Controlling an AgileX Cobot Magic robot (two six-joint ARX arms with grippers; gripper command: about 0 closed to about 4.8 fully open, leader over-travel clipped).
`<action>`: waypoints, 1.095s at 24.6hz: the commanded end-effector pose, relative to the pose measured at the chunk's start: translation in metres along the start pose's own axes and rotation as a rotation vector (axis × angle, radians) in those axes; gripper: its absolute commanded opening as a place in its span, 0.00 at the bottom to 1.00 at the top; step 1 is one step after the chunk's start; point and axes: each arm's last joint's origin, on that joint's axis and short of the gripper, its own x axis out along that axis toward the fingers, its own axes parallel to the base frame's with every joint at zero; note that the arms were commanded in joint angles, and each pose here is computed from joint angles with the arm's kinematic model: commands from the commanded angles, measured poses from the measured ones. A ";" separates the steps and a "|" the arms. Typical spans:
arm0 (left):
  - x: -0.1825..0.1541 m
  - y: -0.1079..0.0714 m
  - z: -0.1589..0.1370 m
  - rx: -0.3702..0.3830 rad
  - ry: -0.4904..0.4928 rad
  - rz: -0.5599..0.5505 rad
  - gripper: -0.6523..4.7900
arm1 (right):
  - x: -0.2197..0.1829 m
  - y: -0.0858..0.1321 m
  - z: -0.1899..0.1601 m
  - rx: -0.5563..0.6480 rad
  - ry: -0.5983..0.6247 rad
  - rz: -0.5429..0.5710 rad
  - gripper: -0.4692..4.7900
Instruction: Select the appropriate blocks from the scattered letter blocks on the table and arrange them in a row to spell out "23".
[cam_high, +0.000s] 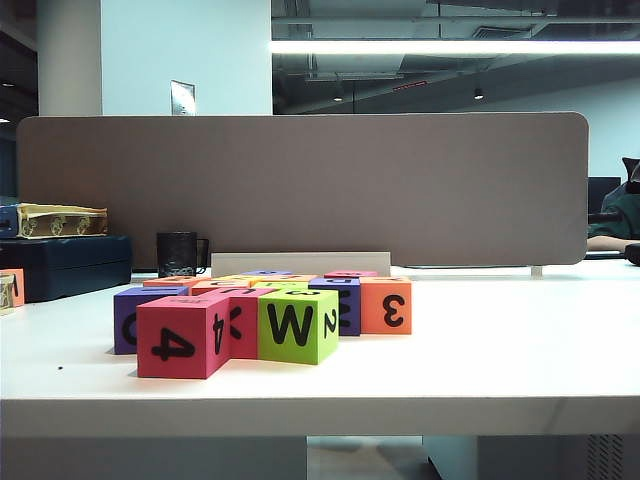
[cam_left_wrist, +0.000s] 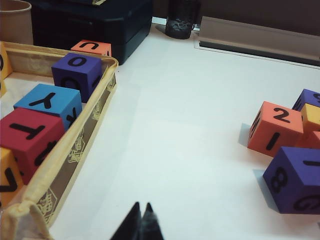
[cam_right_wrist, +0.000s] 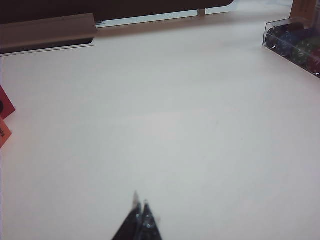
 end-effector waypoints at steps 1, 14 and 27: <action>0.000 0.000 0.000 -0.003 0.008 -0.006 0.11 | -0.001 0.001 0.001 0.003 -0.018 0.018 0.09; 0.000 0.000 0.000 -0.003 0.008 -0.005 0.11 | -0.009 0.003 0.023 0.000 -0.084 0.026 0.09; 0.000 0.000 0.000 -0.003 0.008 -0.005 0.11 | -0.046 0.012 0.081 -0.007 -0.168 0.081 0.09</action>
